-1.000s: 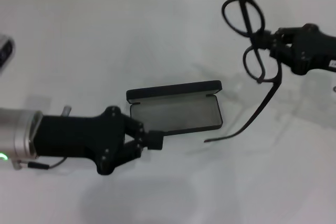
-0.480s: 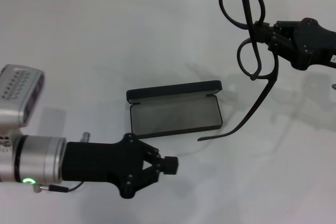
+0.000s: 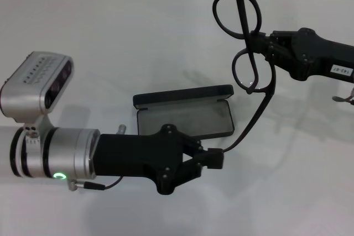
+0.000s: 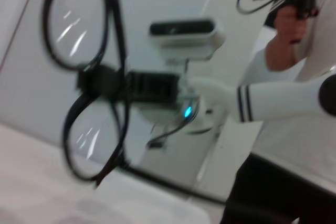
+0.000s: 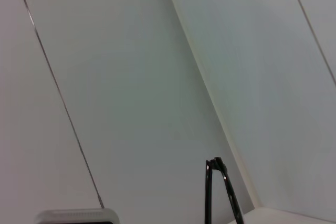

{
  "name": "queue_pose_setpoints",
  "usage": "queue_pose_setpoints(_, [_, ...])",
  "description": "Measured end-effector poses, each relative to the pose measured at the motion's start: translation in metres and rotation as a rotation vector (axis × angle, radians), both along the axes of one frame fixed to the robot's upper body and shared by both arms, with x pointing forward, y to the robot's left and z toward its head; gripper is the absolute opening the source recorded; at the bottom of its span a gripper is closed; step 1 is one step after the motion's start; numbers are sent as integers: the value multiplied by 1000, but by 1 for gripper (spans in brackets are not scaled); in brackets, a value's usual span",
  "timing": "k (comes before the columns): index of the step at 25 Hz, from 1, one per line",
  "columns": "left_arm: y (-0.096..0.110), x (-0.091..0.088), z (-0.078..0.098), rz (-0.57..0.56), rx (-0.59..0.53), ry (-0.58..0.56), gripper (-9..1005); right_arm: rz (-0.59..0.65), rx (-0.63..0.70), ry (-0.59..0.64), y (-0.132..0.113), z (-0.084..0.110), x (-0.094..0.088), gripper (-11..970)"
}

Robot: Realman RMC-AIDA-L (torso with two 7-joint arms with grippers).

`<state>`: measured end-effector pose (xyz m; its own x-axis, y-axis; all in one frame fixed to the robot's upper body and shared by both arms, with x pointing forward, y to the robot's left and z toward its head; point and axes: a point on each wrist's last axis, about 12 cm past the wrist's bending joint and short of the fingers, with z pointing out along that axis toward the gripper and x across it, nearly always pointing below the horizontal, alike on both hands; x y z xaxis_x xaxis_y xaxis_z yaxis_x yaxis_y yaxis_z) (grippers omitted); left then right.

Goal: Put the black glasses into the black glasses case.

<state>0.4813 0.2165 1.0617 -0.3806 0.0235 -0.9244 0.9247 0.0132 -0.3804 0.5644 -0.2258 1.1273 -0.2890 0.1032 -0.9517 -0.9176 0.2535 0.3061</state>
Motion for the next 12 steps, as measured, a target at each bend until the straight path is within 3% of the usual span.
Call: queue_pose_setpoints(12, [-19,8,11,-62,-60,-11,5,10,8,-16,8,4,5,63])
